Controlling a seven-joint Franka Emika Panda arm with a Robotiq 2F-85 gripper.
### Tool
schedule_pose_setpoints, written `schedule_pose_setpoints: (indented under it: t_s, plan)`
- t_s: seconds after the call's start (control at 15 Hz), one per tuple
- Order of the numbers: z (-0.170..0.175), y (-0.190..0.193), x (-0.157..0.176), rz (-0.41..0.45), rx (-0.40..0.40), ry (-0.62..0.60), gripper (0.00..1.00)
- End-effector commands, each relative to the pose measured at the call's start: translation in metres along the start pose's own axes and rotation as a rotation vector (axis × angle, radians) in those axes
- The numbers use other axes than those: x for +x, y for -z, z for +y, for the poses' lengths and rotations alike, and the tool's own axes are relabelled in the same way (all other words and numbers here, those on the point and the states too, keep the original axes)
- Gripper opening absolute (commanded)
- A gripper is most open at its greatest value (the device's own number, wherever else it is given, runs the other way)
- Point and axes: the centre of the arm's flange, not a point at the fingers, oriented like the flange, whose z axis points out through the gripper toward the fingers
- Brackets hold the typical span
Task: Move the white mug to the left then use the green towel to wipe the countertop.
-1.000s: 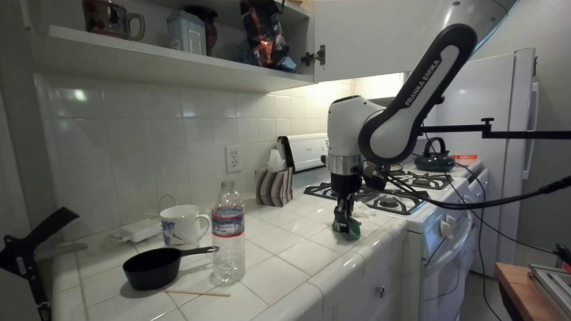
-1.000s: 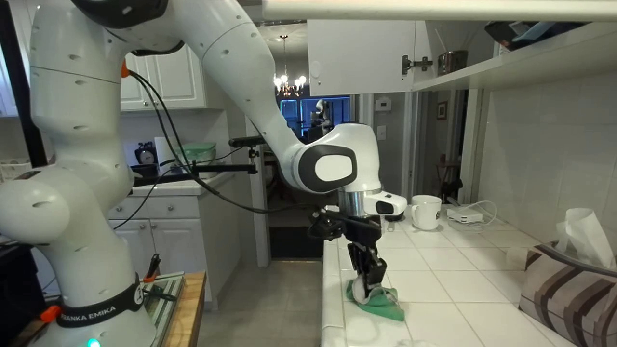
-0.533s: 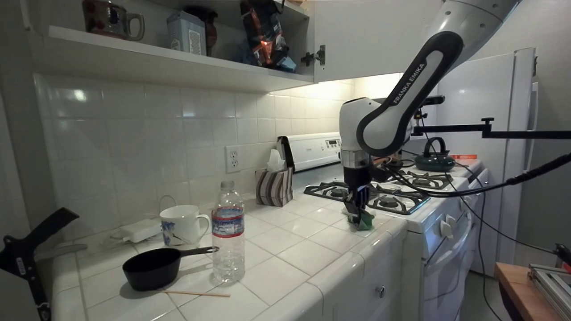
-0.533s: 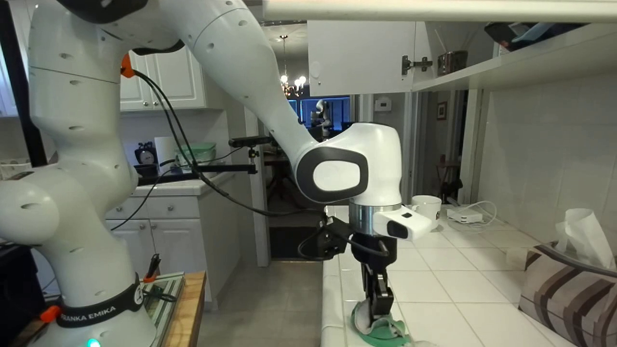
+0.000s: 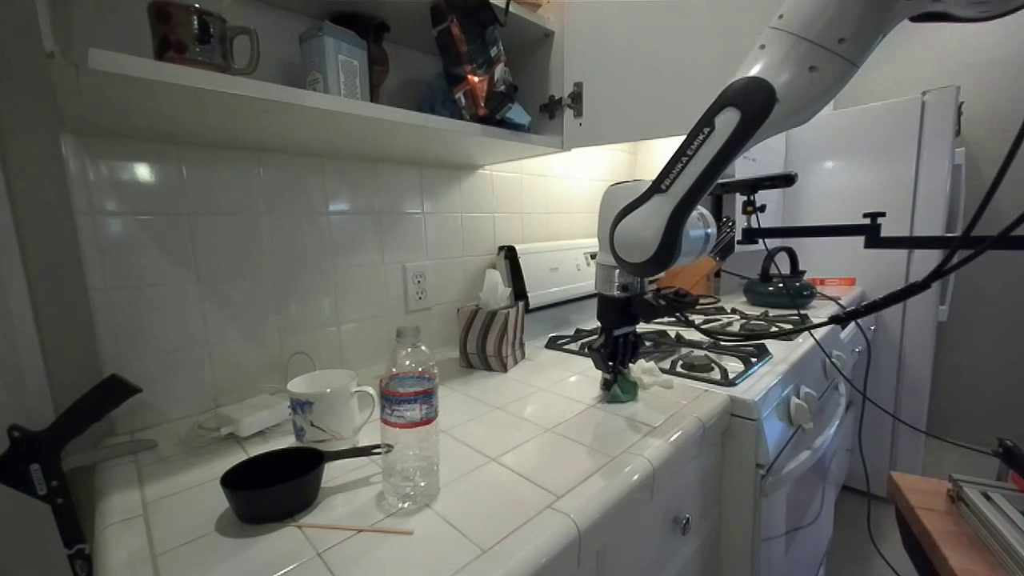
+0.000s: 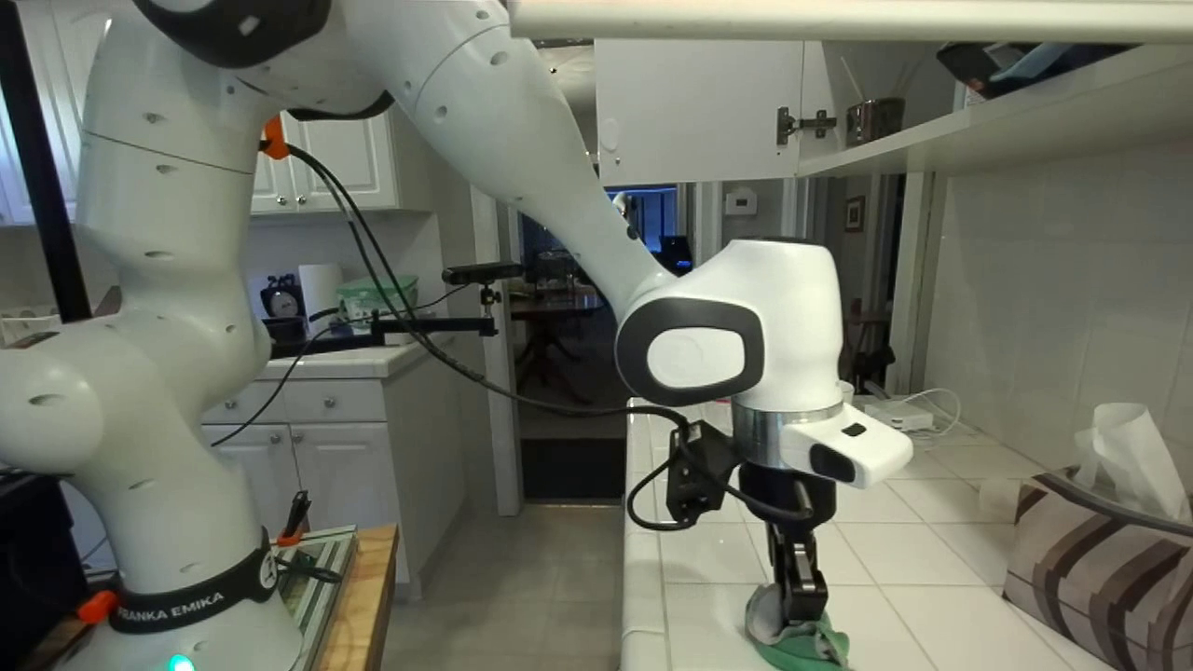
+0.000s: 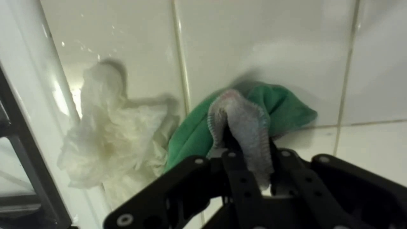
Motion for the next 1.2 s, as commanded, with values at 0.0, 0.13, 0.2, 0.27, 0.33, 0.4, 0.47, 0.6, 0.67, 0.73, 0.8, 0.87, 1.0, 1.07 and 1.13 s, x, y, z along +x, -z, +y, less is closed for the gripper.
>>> schedule_pose_setpoints:
  t_s: [0.0, 0.13, 0.2, 0.27, 0.33, 0.4, 0.47, 0.6, 0.67, 0.73, 0.8, 0.87, 1.0, 1.07, 1.13]
  plan:
    - [-0.011, -0.027, 0.065, 0.025, 0.051, -0.038, 0.05]
    - [-0.013, -0.029, 0.095, 0.026, 0.070, -0.063, 0.05]
    - [-0.016, -0.033, 0.107, 0.022, 0.082, -0.075, 0.05]
    - [-0.016, -0.033, 0.121, -0.006, 0.107, -0.077, 0.05]
    - [-0.015, -0.034, 0.129, -0.031, 0.126, -0.082, 0.05]
    - [-0.012, -0.006, 0.081, 0.005, 0.081, -0.079, 0.18]
    - [-0.011, -0.006, 0.090, -0.009, 0.095, -0.083, 0.18]
    - [-0.011, -0.008, 0.099, -0.017, 0.105, -0.087, 0.18]
    - [-0.012, -0.008, 0.101, -0.018, 0.105, -0.086, 0.18]
    - [-0.012, -0.008, 0.102, -0.018, 0.106, -0.086, 0.05]
    - [-0.012, -0.010, 0.103, -0.020, 0.111, -0.091, 0.05]
    - [-0.016, -0.011, 0.108, -0.005, 0.110, -0.088, 0.05]
    - [-0.029, -0.010, 0.120, 0.020, 0.108, -0.069, 0.05]
    - [-0.038, -0.008, 0.127, 0.029, 0.107, -0.050, 0.05]
    - [-0.048, -0.006, 0.134, 0.037, 0.110, -0.031, 0.05]
